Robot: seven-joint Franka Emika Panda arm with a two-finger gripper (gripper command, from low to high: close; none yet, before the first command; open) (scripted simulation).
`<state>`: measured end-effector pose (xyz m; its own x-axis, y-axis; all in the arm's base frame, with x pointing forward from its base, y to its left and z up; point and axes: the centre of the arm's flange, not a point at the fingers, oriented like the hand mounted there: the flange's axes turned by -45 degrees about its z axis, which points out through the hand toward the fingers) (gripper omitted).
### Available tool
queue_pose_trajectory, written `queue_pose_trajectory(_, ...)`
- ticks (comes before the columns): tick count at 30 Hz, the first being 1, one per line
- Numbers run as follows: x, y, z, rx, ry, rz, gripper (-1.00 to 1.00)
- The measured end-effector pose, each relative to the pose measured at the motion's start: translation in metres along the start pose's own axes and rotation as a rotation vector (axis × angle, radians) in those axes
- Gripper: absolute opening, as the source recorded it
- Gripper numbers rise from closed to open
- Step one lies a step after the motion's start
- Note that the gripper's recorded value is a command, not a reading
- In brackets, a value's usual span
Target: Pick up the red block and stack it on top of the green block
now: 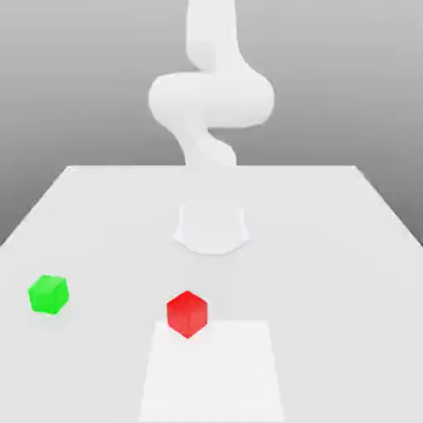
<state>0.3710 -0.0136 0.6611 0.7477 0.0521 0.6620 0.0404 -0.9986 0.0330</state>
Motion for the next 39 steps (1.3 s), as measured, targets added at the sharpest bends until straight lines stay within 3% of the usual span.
queue_pose_trajectory(9, -0.124, 0.023, 0.191, 0.08, -0.324, -0.328, 0.0)
queue_pose_trajectory(17, -0.316, 0.013, 0.294, 0.281, -0.628, -0.692, 0.0)
queue_pose_trajectory(21, -0.35, 0.011, 0.315, 0.32, -0.661, -0.742, 0.0)
queue_pose_trajectory(31, -0.385, 0.009, 0.347, 0.317, -0.669, -0.746, 0.0)
queue_pose_trajectory(32, -0.388, 0.009, 0.349, 0.316, -0.67, -0.746, -1.0)
queue_pose_trajectory(39, -0.388, 0.009, 0.349, 0.318, -0.672, -0.745, -1.0)
